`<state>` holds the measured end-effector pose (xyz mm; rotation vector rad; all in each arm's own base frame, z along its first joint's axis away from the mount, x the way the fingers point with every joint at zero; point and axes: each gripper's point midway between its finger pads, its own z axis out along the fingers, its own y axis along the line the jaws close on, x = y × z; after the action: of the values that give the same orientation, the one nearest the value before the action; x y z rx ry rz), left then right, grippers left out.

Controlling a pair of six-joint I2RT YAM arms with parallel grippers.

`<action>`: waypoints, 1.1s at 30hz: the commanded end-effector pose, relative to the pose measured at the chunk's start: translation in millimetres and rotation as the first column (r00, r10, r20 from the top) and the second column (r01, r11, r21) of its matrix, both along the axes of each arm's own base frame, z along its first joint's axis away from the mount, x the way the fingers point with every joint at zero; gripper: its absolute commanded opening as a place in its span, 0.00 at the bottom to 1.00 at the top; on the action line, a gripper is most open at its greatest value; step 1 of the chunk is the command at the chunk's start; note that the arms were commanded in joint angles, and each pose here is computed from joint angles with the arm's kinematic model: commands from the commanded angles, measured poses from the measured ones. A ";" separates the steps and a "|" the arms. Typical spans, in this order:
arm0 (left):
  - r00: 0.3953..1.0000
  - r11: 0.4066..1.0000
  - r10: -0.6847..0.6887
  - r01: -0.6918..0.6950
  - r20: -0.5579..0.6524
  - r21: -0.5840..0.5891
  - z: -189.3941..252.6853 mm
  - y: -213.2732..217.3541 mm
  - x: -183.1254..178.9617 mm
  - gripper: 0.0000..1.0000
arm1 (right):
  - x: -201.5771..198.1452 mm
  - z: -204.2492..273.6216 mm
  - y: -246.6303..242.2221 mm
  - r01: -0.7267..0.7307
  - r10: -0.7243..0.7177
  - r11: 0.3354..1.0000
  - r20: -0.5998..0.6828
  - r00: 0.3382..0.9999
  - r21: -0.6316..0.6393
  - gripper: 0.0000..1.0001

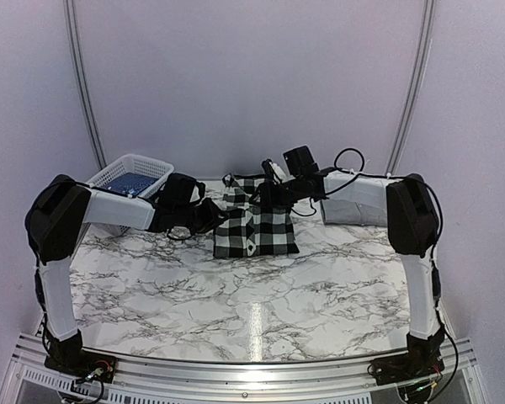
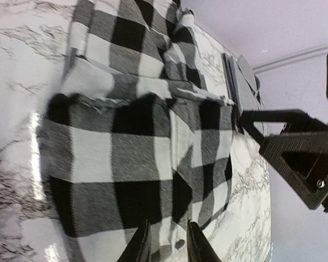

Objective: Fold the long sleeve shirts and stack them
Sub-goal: Smooth out the 2/3-rectangle-folded shirt at the center of the board.

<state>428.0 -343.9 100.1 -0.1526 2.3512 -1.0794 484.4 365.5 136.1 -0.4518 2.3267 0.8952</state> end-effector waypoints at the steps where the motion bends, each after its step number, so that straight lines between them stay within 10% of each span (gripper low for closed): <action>1: 0.999 0.998 0.050 -0.051 0.019 0.043 -5.8 20.0 20.4 0.23 | -2.6 -26.1 19.5 -0.048 0.056 0.995 -0.089 0.994 0.093 0.52; 33: 0.992 0.978 0.125 -0.127 0.022 0.165 -17.3 41.0 73.1 0.22 | 33.9 -50.3 30.2 -0.002 0.046 0.970 -0.177 0.983 0.242 0.31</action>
<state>503.4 -317.5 77.2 -0.2165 2.3653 -0.8709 506.3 389.5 71.3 -0.2934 2.4001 1.2262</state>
